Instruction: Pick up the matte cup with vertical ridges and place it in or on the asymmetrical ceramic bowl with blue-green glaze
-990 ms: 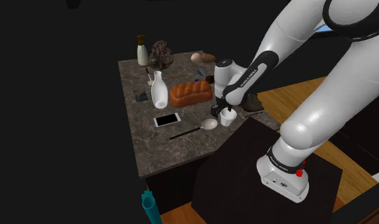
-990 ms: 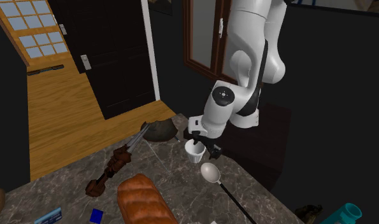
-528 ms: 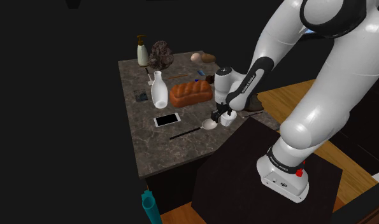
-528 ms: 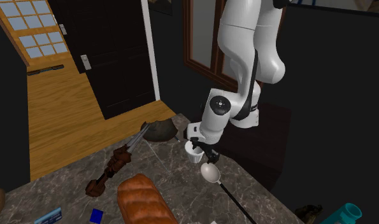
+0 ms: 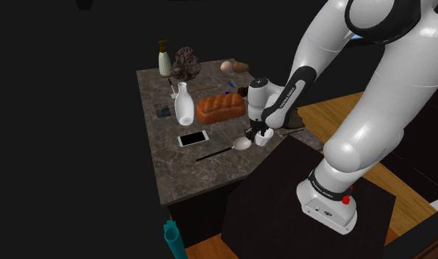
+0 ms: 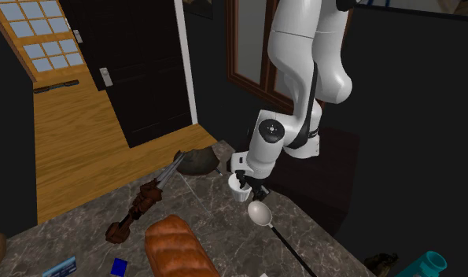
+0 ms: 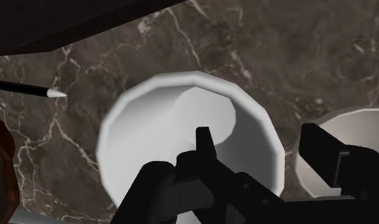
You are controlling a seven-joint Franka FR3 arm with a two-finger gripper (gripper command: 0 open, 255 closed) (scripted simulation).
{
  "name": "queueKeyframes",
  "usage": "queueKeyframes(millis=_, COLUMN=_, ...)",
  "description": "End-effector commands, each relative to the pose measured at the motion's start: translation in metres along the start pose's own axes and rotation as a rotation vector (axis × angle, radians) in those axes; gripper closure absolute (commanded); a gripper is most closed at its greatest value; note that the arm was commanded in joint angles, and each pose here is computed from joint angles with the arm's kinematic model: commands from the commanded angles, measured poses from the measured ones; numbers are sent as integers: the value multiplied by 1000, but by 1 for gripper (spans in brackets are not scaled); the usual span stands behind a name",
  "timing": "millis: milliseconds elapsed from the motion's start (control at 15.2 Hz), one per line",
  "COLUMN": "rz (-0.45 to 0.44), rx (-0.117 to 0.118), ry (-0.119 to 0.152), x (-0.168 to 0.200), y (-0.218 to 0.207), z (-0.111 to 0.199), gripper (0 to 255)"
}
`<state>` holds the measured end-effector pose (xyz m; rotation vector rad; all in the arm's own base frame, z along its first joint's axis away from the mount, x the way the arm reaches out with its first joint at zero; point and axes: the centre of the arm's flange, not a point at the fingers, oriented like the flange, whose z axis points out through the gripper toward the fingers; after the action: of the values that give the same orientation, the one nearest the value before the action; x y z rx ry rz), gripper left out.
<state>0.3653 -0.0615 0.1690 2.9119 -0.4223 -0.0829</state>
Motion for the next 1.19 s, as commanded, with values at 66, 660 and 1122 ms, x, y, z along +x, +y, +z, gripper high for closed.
queueKeyframes(millis=66, rz=0, rx=0, ry=0, x=0, y=0, z=0, gripper=255)
queueKeyframes(millis=660, rz=0, rx=0, ry=0, x=0, y=2, z=-10, gripper=255)
queueKeyframes(millis=1122, rz=0, rx=0, ry=0, x=-1, y=10, z=-46, gripper=255)
